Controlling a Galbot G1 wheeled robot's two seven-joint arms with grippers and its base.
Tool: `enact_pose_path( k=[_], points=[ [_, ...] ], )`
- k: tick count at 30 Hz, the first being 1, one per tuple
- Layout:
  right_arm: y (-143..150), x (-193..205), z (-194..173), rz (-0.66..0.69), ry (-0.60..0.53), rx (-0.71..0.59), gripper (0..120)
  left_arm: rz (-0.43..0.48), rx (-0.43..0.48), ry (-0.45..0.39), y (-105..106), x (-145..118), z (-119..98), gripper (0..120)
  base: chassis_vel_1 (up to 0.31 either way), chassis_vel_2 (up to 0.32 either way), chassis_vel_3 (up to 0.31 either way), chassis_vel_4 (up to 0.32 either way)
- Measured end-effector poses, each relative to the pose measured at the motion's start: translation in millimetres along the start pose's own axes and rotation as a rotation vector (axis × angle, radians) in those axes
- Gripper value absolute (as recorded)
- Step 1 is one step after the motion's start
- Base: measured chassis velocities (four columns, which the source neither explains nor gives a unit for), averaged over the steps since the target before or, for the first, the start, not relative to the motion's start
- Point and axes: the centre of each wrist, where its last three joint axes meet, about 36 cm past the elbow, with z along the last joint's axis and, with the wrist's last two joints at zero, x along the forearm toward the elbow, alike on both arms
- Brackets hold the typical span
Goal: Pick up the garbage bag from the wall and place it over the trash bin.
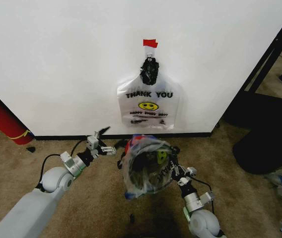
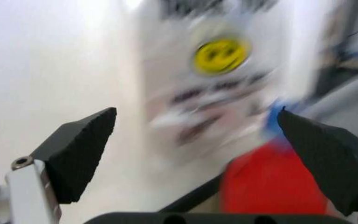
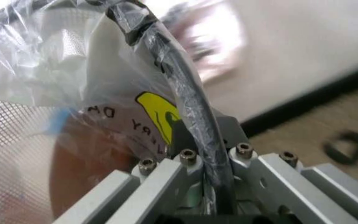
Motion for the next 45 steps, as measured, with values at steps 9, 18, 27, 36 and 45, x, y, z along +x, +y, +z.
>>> enact_pose_path(
  k=[9,18,27,36,45],
  points=[
    [46.0,-13.5,-20.8,0.323,-0.005,-0.218,0,-0.094,0.016,0.232,-127.5,51.4,-14.7,100,0.000,0.000,0.000,0.000],
    [79.8,-8.0,-48.0,0.354,0.000,-0.262,0,-0.121,0.033,0.309,-148.9,44.9,-5.7,100,0.000,0.000,0.000,0.000],
    [101.1,9.9,-75.5,0.433,0.079,-0.260,0,-0.164,-0.124,0.360,-130.1,51.6,24.5,100,0.000,0.000,0.000,0.000],
    [135.6,11.9,-101.9,0.445,0.246,-0.314,0,-0.059,-0.067,0.277,-121.8,49.6,46.3,100,0.000,0.000,0.000,0.000],
    [133.6,2.2,-98.6,0.453,0.250,-0.339,0,0.081,-0.102,0.197,-114.6,58.8,52.4,100,0.000,0.000,0.000,0.000]
  ],
)
